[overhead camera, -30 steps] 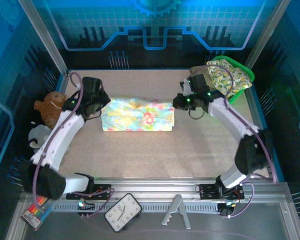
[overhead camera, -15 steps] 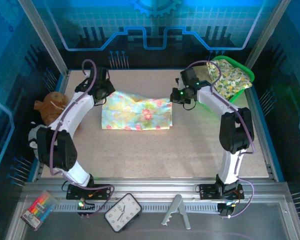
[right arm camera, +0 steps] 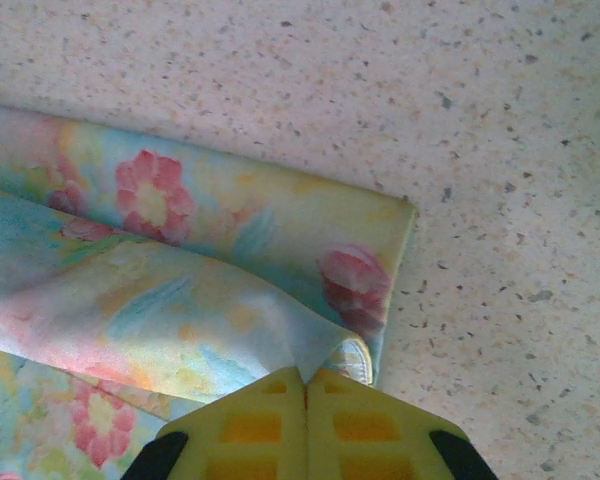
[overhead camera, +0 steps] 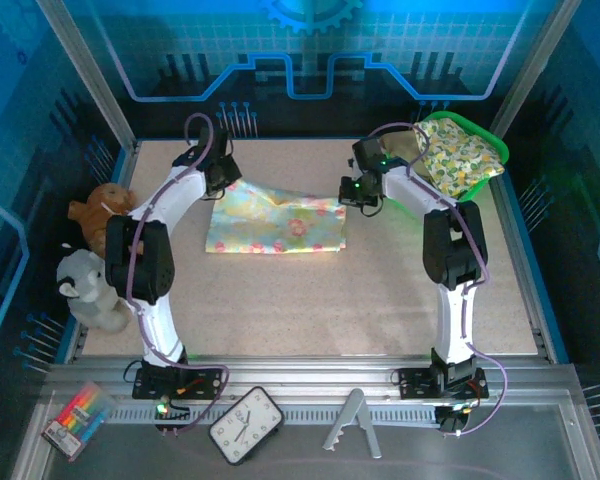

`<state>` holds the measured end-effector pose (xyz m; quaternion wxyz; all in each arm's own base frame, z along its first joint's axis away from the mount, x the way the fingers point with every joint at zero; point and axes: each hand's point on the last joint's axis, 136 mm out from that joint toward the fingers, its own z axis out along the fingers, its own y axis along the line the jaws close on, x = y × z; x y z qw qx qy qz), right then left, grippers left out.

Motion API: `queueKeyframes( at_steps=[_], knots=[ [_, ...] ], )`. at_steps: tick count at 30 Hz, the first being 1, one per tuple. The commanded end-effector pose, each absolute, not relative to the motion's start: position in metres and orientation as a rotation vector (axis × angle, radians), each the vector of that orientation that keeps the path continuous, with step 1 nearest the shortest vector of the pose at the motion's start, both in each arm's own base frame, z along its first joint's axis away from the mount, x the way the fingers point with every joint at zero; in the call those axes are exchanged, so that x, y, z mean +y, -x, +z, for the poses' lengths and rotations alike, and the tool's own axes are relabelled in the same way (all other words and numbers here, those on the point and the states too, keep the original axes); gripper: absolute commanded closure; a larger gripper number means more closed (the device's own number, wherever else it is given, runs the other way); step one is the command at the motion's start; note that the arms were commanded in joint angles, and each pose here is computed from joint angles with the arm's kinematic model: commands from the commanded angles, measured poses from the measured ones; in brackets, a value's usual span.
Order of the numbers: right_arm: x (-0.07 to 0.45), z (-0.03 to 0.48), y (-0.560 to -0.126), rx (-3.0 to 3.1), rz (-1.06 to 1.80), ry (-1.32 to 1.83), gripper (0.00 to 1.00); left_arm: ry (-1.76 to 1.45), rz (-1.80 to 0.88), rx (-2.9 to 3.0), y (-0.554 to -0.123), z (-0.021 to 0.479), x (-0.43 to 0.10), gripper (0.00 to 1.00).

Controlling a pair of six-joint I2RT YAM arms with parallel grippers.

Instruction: Fold and stack the skirts

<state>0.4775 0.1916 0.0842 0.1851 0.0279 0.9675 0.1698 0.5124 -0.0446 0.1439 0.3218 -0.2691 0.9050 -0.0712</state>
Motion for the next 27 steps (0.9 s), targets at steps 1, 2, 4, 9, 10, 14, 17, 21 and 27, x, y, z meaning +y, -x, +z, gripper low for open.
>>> queueKeyframes(
  at_steps=[1,2,4,9,10,14,17,21,27],
  knots=[
    [0.176,0.081,-0.484,2.735,0.417,-0.144,0.96,0.685,-0.211,2.376,-0.525,0.145,-0.045,1.0],
    [0.175,0.08,-0.484,2.737,0.413,-0.152,0.96,0.686,-0.209,2.38,-0.527,0.143,-0.046,1.0],
    [0.173,0.078,-0.484,2.742,0.407,-0.167,0.95,0.684,-0.203,2.392,-0.529,0.138,-0.046,1.0],
    [0.172,0.085,-0.487,2.737,0.417,-0.181,0.74,0.671,-0.197,2.423,-0.536,0.137,-0.048,0.93],
    [0.17,0.09,-0.487,2.729,0.406,-0.18,0.7,0.66,-0.203,2.423,-0.537,0.141,-0.049,0.74],
    [0.173,0.127,-0.477,2.649,0.396,-0.133,0.46,0.641,-0.237,2.403,-0.528,0.167,-0.052,0.01],
    [0.196,0.142,-0.463,2.616,0.504,-0.041,0.21,0.628,-0.388,2.395,-0.516,0.173,-0.068,0.01],
    [0.243,0.138,-0.458,2.602,0.78,0.03,0.0,0.606,-0.718,2.414,-0.51,0.164,-0.11,0.01],
    [0.289,0.12,-0.49,2.56,1.015,-0.02,0.0,0.638,-0.894,2.452,-0.54,0.134,-0.134,0.01]
  ],
)
